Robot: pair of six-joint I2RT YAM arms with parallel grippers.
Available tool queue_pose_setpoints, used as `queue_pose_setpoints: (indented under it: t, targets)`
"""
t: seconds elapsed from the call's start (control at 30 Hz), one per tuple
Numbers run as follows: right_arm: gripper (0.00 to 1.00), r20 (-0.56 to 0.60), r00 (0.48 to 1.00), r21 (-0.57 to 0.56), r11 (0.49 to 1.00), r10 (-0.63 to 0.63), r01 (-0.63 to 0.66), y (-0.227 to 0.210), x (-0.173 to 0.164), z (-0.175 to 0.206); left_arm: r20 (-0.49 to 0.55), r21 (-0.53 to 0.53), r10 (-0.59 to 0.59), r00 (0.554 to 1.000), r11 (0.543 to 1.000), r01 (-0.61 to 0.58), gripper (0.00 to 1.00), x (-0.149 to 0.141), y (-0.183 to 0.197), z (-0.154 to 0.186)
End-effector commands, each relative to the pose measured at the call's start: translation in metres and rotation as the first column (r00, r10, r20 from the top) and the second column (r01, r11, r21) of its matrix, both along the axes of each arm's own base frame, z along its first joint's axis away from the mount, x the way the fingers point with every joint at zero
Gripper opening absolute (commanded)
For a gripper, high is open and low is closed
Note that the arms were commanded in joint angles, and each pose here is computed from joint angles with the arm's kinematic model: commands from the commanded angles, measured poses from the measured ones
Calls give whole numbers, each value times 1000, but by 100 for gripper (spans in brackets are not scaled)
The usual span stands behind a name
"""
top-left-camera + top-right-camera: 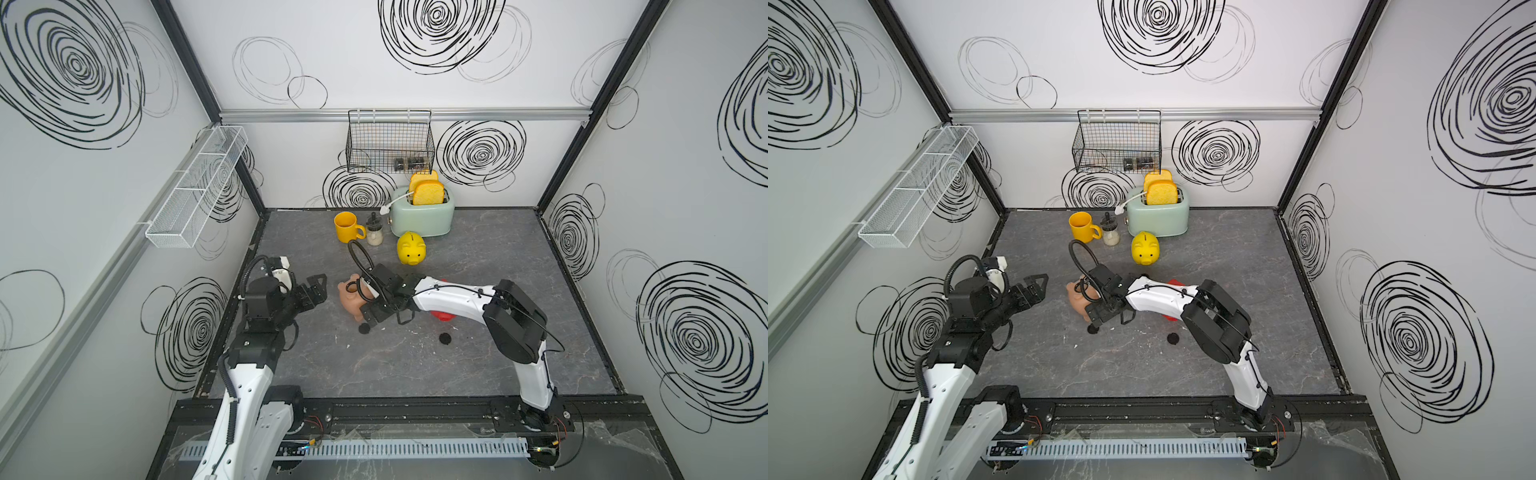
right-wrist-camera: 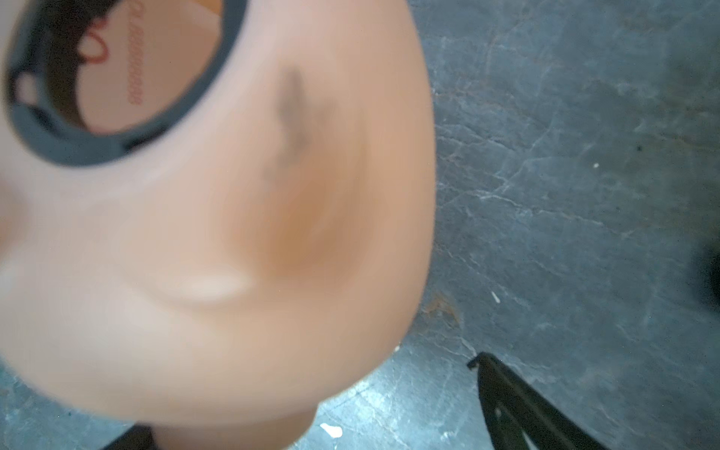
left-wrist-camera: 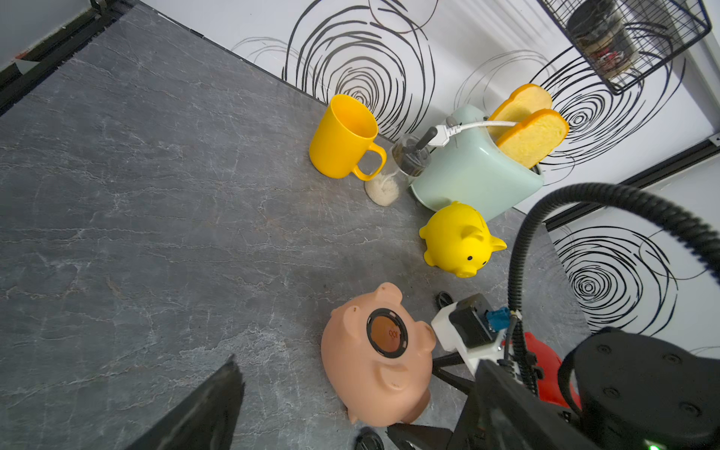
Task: Close piggy banks
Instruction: Adjust the piggy bank at the center of the board.
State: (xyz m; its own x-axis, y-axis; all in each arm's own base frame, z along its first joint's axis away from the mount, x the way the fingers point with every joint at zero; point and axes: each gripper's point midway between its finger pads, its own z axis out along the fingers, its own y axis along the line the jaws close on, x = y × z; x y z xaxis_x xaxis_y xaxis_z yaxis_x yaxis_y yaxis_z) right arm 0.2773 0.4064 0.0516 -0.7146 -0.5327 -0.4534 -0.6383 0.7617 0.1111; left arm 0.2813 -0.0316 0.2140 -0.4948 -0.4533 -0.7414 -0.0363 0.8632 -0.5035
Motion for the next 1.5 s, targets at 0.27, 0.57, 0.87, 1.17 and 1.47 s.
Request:
queue_pose_setpoints:
  t: [0.27,0.57,0.87,1.17,1.47]
  targets:
    - [99,19,999,-17,999,-28,28,-18,7,8,19,10,-9,1000,1000,9,96,2,-1,2]
    - [99,28,998,-34,998,-53,54,-25,14,6,17,9,-10,1000,1000,10,96,2,-2,2]
    - [99,33,996,-21,997,-79,80,-30,20,6,18,10,-16,1000,1000,16,96,1,-4,2]
    - [99,34,993,2,994,-110,110,-33,26,8,13,16,-16,1000,1000,15,96,1,-5,1]
    - [99,24,994,18,994,-109,108,-30,26,8,18,-45,-10,1000,999,11,96,15,-10,4]
